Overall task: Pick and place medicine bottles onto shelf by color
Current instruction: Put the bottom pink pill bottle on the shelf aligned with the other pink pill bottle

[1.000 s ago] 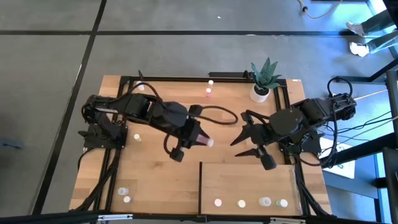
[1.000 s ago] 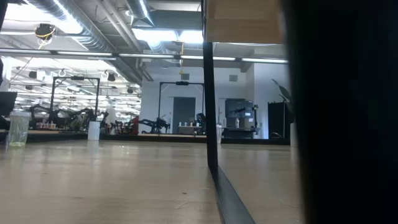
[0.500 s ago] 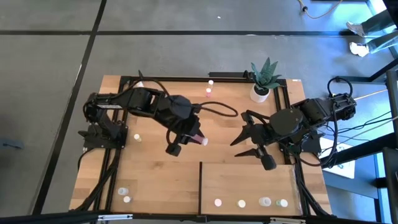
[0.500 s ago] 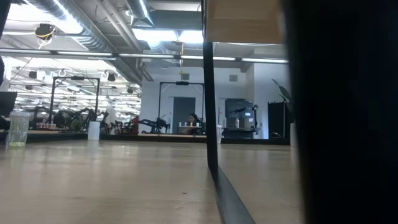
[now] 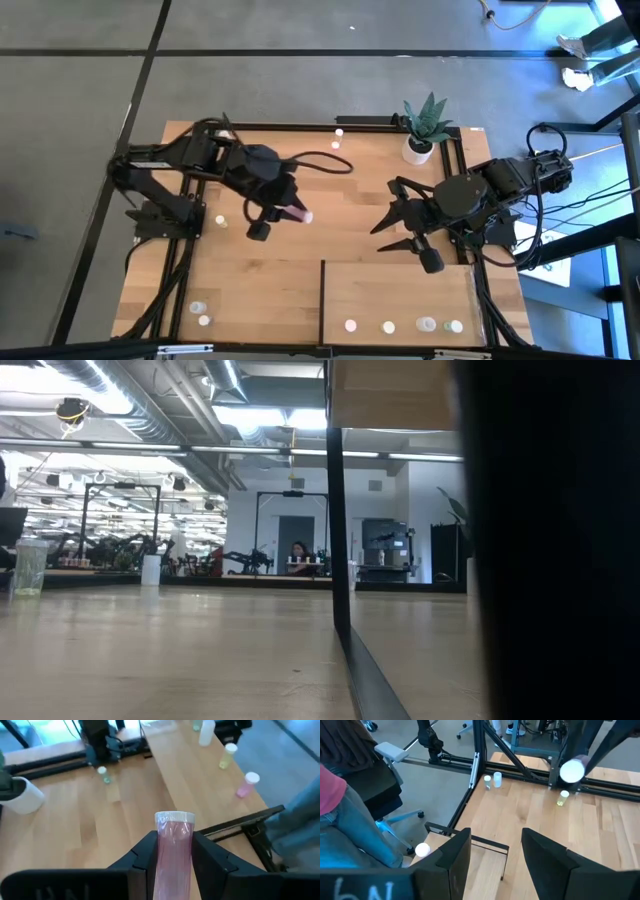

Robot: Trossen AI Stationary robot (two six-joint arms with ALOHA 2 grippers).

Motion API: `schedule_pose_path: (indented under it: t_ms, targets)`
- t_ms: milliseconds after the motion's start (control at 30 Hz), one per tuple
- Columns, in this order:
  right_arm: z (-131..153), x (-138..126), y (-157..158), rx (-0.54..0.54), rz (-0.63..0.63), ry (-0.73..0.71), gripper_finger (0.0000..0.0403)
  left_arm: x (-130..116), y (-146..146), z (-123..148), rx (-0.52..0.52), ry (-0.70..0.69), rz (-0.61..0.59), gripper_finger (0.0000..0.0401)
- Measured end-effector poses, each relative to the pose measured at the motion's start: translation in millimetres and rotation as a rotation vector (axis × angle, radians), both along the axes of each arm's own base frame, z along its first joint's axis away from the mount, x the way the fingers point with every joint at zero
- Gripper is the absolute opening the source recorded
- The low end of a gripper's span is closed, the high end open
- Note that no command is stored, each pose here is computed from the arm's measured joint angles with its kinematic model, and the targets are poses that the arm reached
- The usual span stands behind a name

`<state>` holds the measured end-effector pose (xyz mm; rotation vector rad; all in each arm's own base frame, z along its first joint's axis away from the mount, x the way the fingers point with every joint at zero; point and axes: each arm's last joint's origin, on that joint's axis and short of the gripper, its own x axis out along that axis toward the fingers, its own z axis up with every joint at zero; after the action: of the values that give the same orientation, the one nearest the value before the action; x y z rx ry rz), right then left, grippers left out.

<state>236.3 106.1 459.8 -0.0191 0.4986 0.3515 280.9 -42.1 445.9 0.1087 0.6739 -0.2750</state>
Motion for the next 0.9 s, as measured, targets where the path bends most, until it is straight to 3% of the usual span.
schedule_pose_path:
  t_ms: [133, 333, 600, 900]
  targets:
    - [0.0, 0.0, 0.0, 0.0, 0.0, 0.0, 0.0178, -14.1, 4.0, -20.0, 0.01, -0.153, 0.058, 0.0094]
    - [0.0, 0.0, 0.0, 0.0, 0.0, 0.0, 0.0178, -15.0, 10.7, -53.9, 0.053, -0.386, 0.142, 0.0094]
    - [0.1, -0.1, 0.0, 0.002, -0.001, 0.001, 0.0178, 0.7, 26.4, -91.7, -0.009, -0.541, 0.246, 0.0094]
    - [0.2, -0.2, -0.1, 0.001, 0.001, 0.0, 0.0178, 6.0, 37.8, -111.0, -0.073, -0.574, 0.318, 0.0094]
